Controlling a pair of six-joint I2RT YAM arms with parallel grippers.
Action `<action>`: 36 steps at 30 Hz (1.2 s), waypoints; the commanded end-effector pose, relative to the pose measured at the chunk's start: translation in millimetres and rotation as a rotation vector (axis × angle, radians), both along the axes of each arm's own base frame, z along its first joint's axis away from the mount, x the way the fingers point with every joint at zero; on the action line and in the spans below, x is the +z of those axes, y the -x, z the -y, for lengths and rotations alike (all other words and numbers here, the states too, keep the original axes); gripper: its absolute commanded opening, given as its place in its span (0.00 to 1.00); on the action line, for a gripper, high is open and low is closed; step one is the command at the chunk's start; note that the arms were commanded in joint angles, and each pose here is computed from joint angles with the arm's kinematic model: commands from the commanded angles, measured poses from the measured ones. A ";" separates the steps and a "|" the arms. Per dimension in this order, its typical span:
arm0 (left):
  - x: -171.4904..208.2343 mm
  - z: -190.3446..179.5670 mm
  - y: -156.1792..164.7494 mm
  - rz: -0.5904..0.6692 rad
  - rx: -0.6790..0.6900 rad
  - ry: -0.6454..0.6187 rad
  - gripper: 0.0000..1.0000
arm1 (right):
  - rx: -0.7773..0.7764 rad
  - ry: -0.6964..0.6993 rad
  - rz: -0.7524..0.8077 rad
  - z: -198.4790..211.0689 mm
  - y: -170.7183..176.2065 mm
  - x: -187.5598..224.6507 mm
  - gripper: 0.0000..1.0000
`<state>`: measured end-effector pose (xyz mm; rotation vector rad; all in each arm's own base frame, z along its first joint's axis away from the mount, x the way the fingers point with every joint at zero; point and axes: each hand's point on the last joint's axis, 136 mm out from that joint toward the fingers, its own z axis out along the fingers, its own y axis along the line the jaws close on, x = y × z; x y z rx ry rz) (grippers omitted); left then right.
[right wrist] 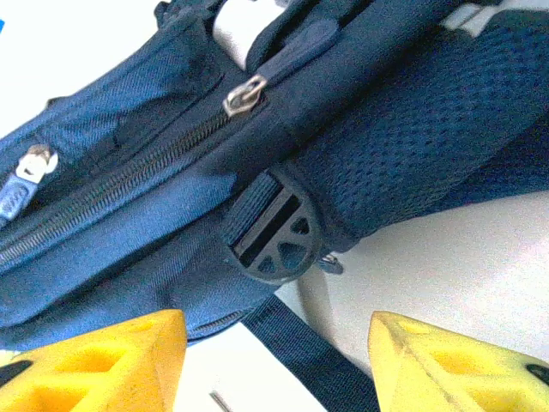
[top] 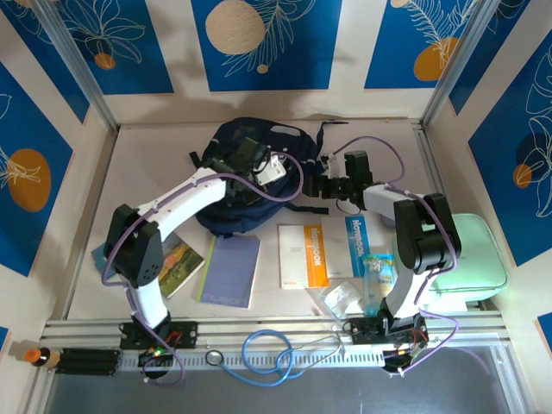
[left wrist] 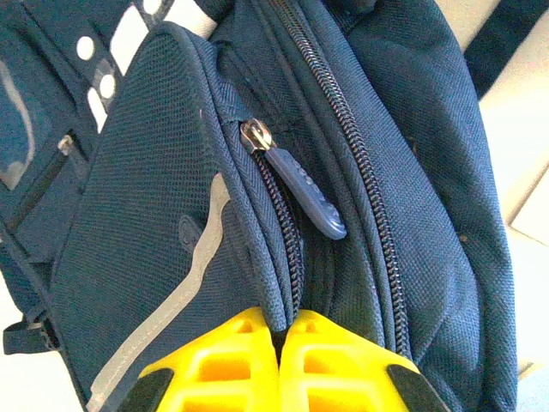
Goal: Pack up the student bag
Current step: Unzip the student bag at the top-center of the table.
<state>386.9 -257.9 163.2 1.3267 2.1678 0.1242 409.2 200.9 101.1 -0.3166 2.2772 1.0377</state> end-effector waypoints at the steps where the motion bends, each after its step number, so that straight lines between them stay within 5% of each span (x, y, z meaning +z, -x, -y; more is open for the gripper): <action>1: 68.2 -8.9 -18.7 0.174 0.054 0.141 0.00 | 0.078 -0.007 0.055 -11.6 6.0 -0.4 0.56; 7: 90.4 -28.1 -17.9 0.220 0.076 0.207 0.00 | 0.121 0.014 0.086 -20.2 8.5 -0.6 0.50; 24: 100.7 -39.7 -11.8 0.217 0.071 0.341 0.00 | 0.324 0.031 0.248 -78.1 -23.0 20.7 0.52; 36: 98.4 -38.5 -8.9 0.199 0.054 0.365 0.00 | 0.289 0.193 0.216 -63.7 -40.4 -8.3 0.42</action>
